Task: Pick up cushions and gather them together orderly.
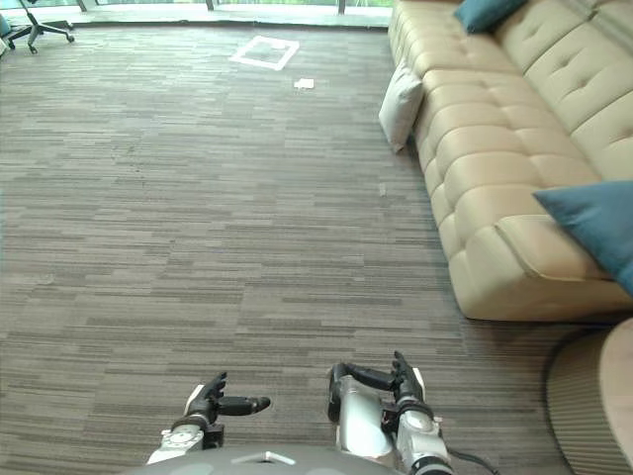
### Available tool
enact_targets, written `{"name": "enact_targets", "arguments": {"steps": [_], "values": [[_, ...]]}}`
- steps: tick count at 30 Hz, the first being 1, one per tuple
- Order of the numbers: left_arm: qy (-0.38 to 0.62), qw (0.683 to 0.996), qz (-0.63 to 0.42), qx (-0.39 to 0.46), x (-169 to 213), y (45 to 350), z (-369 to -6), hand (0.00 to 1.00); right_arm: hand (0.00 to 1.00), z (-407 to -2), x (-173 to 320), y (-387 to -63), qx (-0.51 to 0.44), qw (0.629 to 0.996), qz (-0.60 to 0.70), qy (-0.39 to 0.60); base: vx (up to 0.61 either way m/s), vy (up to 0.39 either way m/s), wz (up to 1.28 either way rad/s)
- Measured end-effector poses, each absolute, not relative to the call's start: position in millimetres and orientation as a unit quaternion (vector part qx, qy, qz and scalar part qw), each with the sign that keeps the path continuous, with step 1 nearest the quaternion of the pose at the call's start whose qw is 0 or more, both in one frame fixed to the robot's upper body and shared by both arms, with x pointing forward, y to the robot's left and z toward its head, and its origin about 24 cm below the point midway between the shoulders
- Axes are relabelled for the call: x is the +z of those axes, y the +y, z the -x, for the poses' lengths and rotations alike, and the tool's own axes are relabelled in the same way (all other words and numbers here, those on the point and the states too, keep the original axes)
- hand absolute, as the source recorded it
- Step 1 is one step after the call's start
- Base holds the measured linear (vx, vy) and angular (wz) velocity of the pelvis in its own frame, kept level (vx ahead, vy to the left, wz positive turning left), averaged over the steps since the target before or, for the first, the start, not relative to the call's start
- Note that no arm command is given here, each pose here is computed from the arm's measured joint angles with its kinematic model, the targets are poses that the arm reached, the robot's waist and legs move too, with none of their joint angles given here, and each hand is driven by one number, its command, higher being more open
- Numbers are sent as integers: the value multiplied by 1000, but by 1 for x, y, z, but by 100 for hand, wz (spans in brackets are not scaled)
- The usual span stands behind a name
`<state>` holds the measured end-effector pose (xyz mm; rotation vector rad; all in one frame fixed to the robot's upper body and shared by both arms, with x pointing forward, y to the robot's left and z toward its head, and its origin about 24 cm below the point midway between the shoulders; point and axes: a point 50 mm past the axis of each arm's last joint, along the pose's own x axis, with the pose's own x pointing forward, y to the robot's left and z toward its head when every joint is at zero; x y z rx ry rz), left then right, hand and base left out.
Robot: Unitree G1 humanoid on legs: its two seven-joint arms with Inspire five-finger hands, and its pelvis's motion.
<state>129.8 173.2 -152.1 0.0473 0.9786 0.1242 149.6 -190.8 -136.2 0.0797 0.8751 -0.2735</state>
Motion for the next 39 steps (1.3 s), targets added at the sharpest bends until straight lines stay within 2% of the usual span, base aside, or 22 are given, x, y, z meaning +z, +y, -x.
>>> {"name": "enact_targets", "arguments": {"steps": [4,9,14,21,28,33,35,39], "values": [[454,889,12,67,-149,160,-134,100,100,-139,-138,-194,-133,892,-36,431,498,-212,42],[418,904,16,94,-139,176,-143,100,100,-130,-143,-184,-126,884,-42,448,413,-70,-3],[390,917,21,85,-133,170,-156,100,100,-130,-145,-179,-121,879,-42,460,514,93,-34],[410,908,-14,88,-135,189,-157,100,100,-120,-152,-170,-118,868,-50,479,567,199,-32],[468,878,-40,89,-150,196,-128,100,100,-142,-141,-187,-106,892,-16,439,574,44,4],[484,871,-52,65,-153,192,-123,100,100,-153,-137,-184,-101,899,-18,425,590,-216,28],[474,877,-45,60,-152,187,-129,100,100,-161,-134,-184,-103,903,-20,417,504,-163,-21],[470,881,-26,56,-152,175,-132,100,100,-151,-137,-184,-119,896,-38,427,477,-192,-6]]}}
